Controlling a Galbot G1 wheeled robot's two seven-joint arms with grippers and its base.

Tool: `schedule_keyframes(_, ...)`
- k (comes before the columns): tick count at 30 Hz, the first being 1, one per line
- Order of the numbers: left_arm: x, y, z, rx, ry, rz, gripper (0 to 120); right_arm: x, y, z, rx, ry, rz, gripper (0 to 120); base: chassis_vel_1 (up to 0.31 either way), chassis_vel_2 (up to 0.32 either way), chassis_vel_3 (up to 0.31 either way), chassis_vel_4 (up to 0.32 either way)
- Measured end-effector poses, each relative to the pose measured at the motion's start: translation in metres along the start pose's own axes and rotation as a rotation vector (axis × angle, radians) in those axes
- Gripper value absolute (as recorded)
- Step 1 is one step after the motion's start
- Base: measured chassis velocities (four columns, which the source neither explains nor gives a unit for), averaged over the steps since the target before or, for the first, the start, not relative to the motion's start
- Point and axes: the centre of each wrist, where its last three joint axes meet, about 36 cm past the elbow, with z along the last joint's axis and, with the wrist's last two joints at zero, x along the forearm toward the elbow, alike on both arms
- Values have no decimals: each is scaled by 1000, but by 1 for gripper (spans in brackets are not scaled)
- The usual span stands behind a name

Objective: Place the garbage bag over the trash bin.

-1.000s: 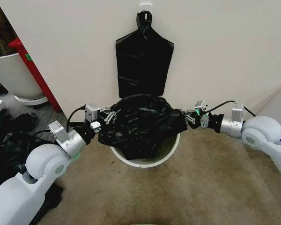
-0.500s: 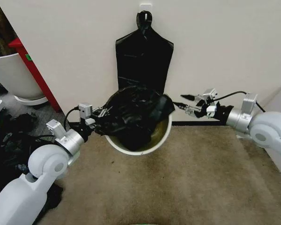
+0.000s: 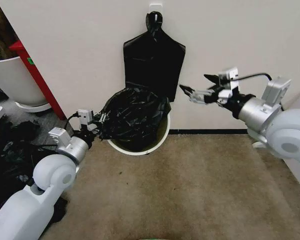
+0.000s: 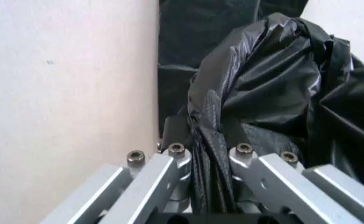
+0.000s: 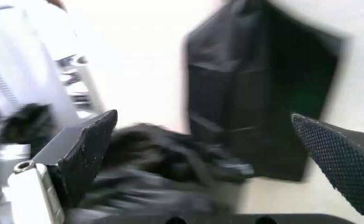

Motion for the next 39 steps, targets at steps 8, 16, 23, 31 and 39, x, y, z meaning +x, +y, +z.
schedule_keyframes(8,4,-4,-1,-74,-49,-21,4,-17,49,-7,-224,205,59,100,0,0,0,0)
schedule_keyframes(16,6,-3,-3,-83,-69,-24,4,-33,50,-4,-445,282,157,90,0,0,0,0)
schedule_keyframes(23,4,-3,-6,-78,-80,-19,4,-42,41,1,-554,294,196,71,0,0,0,0)
schedule_keyframes(31,1,-2,-6,-60,-80,-18,4,-46,36,8,-644,280,166,45,0,0,0,0)
schedule_keyframes(39,2,-2,-6,-17,-72,-21,4,-47,34,14,-654,261,142,12,0,0,0,0)
